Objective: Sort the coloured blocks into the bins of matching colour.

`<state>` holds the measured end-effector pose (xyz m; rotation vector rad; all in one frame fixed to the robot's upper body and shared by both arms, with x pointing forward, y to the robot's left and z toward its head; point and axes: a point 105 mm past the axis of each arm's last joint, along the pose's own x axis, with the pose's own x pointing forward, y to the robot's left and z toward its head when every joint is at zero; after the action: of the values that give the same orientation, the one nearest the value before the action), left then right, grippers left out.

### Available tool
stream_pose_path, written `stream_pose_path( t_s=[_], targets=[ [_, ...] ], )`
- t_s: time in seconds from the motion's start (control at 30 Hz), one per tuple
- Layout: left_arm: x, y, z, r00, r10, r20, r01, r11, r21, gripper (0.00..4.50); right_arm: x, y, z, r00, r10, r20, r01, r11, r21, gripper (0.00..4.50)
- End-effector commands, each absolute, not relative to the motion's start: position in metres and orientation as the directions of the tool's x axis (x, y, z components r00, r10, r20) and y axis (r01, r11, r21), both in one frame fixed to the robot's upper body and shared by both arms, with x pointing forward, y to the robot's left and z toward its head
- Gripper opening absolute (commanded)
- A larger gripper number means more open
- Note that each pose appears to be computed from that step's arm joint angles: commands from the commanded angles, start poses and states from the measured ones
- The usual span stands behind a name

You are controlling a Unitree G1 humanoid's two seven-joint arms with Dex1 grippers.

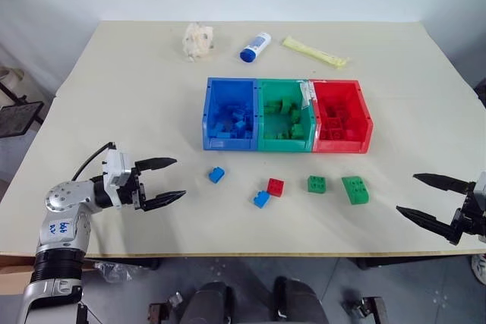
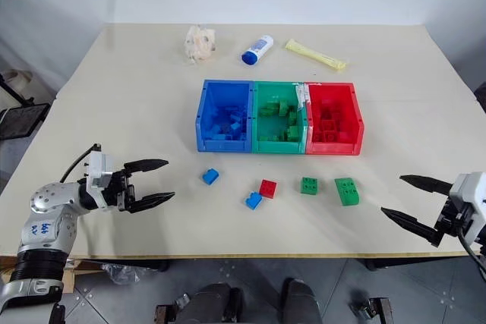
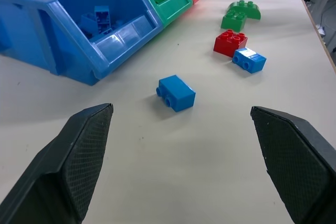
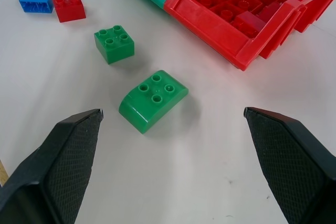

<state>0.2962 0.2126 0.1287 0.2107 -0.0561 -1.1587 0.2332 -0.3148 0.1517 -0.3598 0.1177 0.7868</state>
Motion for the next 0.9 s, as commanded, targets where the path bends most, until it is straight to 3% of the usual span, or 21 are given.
stream_pose_path(
  t_s=[0.03, 0.2, 0.37, 0.53, 0.9],
  targets=[
    [0.299, 0.21, 0.141, 0.404, -0.914, -0.037, 0.896, 0.386, 0.221, 4.47, 0.236, -0.312, 0.163, 0.709, 0.672, -0.215, -0.702, 0.645, -0.302, 4.5],
    [0.306, 0.202, 0.148, 0.406, -0.913, -0.025, 0.903, 0.397, 0.168, 4.47, 0.24, -0.313, 0.164, 0.728, 0.644, -0.235, -0.685, 0.663, -0.302, 4.5],
    [0.301, 0.198, 0.15, 0.373, -0.928, -0.014, 0.903, 0.36, 0.236, 4.47, 0.238, -0.32, 0.163, 0.744, 0.612, -0.268, -0.668, 0.675, -0.313, 4.5],
    [0.283, 0.186, 0.137, 0.173, -0.982, -0.071, 0.95, 0.147, 0.276, 4.47, 0.214, -0.342, 0.166, 0.778, 0.546, -0.311, -0.627, 0.71, -0.321, 4.5],
    [0.299, 0.181, 0.139, 0.102, -0.992, -0.07, 0.952, 0.077, 0.295, 4.47, 0.193, -0.349, 0.173, 0.786, 0.508, -0.352, -0.612, 0.717, -0.333, 4.5]
  ],
)
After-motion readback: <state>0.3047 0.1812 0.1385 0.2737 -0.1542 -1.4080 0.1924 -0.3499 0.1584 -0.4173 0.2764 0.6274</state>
